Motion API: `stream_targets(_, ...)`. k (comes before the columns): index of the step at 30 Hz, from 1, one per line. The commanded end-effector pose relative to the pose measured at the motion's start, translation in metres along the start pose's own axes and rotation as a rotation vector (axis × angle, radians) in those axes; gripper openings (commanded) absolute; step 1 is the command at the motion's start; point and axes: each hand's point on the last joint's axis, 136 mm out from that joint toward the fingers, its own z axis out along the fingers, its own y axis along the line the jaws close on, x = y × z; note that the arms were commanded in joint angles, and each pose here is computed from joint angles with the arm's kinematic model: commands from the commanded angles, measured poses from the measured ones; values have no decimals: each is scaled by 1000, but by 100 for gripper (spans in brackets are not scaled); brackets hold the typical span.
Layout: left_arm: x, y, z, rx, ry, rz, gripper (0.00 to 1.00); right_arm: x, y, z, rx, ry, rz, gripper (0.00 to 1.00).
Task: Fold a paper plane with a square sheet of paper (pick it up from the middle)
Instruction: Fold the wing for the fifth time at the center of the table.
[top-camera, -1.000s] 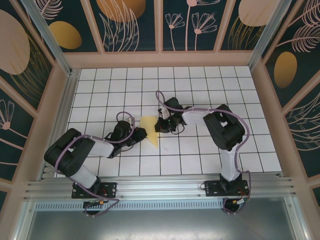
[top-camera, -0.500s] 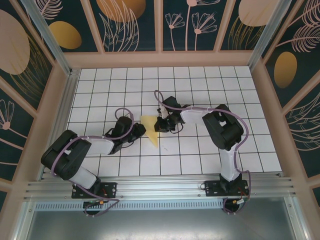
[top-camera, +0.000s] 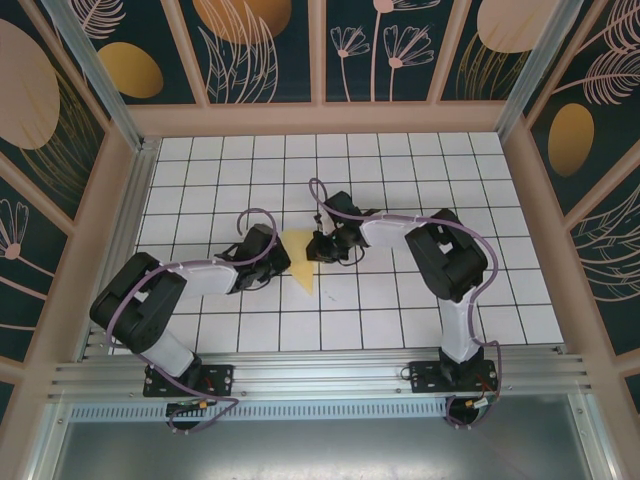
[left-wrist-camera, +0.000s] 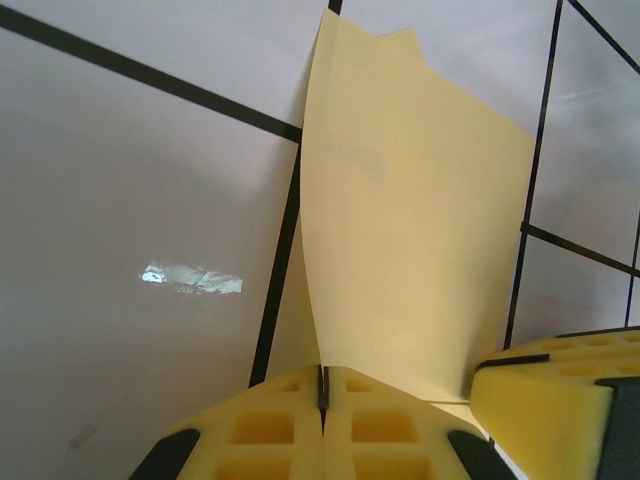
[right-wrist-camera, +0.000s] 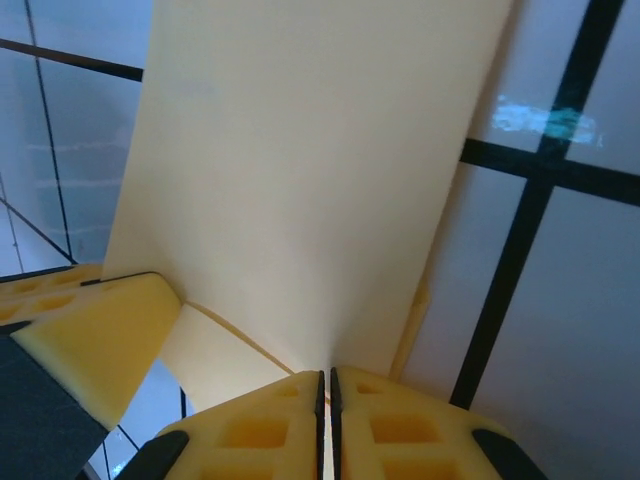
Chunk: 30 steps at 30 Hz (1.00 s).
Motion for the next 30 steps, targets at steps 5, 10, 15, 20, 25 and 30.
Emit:
stream_targets(5, 3, 6, 3, -92, 16, 50, 5, -7, 34, -29, -69, -72, -80, 16)
stream_targets(10, 3, 3, 5, -110, 19, 56, 5, 10, 16, -15, -40, -12, -54, 12)
stream_targets(15, 3, 1, 5, -114, 20, 57, 5, 15, 6, -3, -18, 31, -41, 11)
stream_targets(20, 2, -4, 3, -100, 19, 52, 5, 18, -4, 4, 11, 51, -27, 10)
stream_targets(25, 0, -14, -1, -56, 18, 30, 10, 25, -22, 12, 69, 75, 5, 9)
stream_targets(30, 5, -35, -5, 71, 41, -18, 22, 29, -32, 17, 100, 89, 31, 8)
